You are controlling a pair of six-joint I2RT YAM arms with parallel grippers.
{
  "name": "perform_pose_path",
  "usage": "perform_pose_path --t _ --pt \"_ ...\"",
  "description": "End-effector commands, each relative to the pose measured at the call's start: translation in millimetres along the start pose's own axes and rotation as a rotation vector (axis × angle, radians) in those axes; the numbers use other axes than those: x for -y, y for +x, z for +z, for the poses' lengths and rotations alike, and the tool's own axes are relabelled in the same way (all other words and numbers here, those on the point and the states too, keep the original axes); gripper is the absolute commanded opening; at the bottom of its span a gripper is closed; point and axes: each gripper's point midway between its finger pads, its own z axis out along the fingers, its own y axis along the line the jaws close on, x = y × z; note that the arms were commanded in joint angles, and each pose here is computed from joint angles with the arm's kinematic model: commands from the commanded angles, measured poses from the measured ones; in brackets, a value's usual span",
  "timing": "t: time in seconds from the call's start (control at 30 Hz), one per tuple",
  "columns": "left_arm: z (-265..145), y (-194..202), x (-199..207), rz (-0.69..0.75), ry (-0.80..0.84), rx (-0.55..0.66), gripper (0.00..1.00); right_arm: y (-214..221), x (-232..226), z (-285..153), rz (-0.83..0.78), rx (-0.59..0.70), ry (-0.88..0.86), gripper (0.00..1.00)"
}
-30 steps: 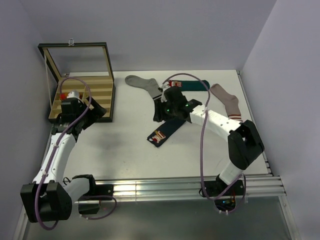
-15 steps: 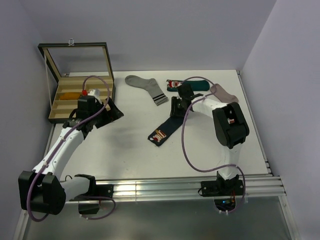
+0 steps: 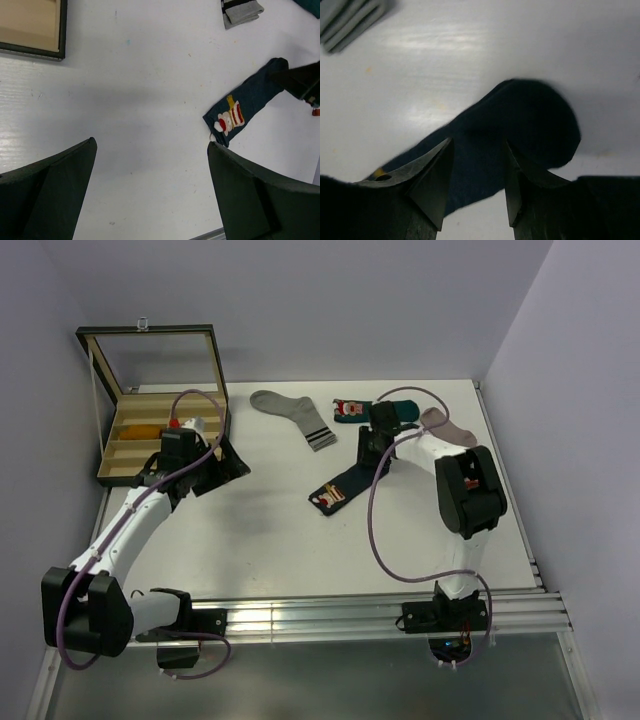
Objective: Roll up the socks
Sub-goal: Adjust the sock at the center of the board, then roll the sock at the center of the board.
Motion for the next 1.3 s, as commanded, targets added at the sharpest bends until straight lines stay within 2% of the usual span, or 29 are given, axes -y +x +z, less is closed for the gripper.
perform_pose_path --t 0.0,0.07,0.2,0.3,0.43,0.87,1.27 --pt "-7 -19 10 -0.002 0.002 0.056 0.99 -15 -44 -50 -0.155 0.159 -0.059 0.5" --pt "-7 -20 10 -0.007 -0.002 0.062 0.99 -12 -59 -67 -0.232 0.213 -0.051 0.5" --pt "-6 -23 3 -0.014 -0.031 0.084 0.99 42 -104 -76 -0.428 0.196 -0.077 0.5" --pt "-6 -25 -2 -0.021 -0.059 0.099 0.99 75 -120 -75 -0.544 0.173 -0.057 0.5" --pt "-5 -24 -5 -0.021 -0.071 0.1 0.99 103 -126 -67 -0.621 0.14 -0.015 0.5" --pt "2 -20 -8 -0.058 -0.041 0.062 0.99 130 -132 -51 -0.731 0.098 0.029 0.5" --pt "5 -18 -8 -0.065 -0.024 0.044 0.99 148 -116 -36 -0.753 0.038 0.092 0.48"
